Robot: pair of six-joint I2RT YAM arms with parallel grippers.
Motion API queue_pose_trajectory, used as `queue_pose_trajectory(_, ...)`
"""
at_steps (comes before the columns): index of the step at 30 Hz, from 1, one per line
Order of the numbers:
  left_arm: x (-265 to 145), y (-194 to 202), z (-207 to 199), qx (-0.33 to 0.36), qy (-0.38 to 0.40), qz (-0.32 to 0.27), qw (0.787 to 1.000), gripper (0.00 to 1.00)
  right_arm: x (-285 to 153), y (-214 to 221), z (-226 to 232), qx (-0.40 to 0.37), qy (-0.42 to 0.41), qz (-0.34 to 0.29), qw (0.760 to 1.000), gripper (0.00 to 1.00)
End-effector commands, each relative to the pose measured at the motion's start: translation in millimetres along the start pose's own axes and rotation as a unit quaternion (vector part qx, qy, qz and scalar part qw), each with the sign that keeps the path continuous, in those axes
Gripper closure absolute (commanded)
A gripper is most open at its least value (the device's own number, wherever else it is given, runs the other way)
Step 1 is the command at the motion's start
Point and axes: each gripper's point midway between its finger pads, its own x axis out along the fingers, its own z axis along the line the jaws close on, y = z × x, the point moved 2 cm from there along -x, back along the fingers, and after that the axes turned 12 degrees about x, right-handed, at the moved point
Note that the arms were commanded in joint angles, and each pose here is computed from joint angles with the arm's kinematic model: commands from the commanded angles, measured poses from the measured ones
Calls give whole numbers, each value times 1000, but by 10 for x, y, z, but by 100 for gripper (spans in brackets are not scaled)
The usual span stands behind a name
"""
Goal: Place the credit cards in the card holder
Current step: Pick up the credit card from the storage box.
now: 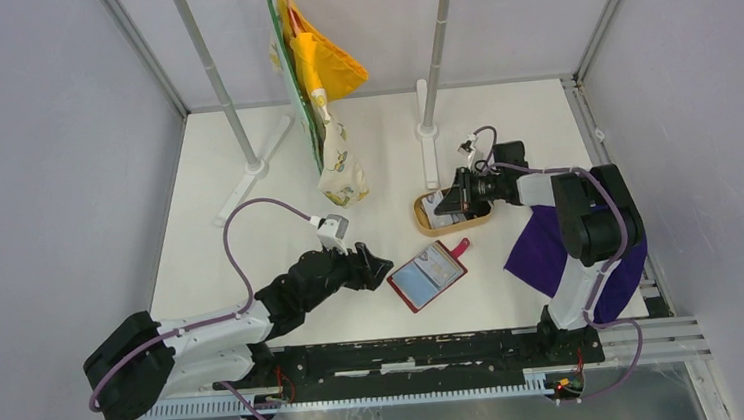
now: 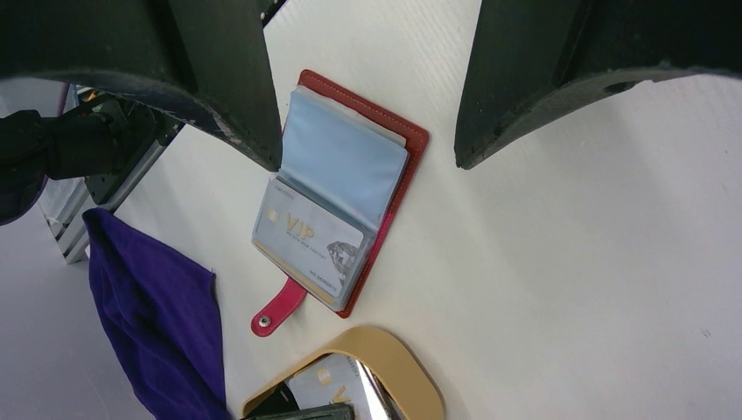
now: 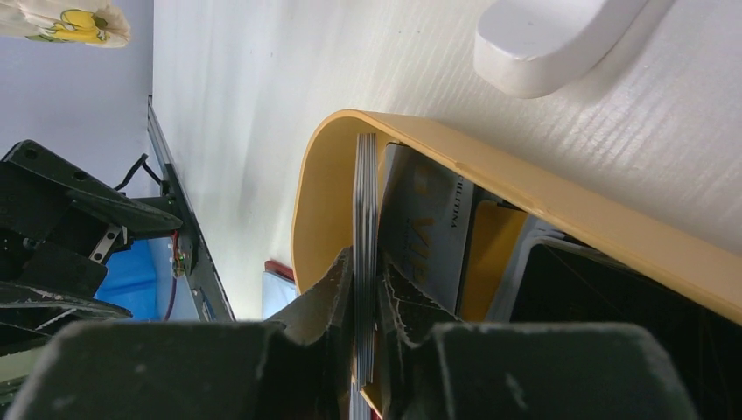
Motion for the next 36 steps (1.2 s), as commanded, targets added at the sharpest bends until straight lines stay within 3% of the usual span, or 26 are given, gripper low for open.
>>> queue_pose_trajectory(1,-4,-244,-136,-25,22,-39,999,22,-62,-86,75,-13,-28,-14,999,80)
queue_pose_trajectory(8,-35,-215,-94,-26,14,-40,999,22,-99,-99,118,-7,-50,-15,999,73)
queue_pose_trajectory(13,-31,-237,-112,-23,17,-40,999,22,-108,-99,124,-7,-54,-14,998,72)
queue_pose_trajectory(30,-50,-245,-108,-26,17,-43,999,22,-204,-174,39,-3,-29,-38,999,81)
queue_pose_trajectory(36,-67,-244,-111,-28,19,-45,998,22,-249,-213,24,-11,-16,-48,999,91)
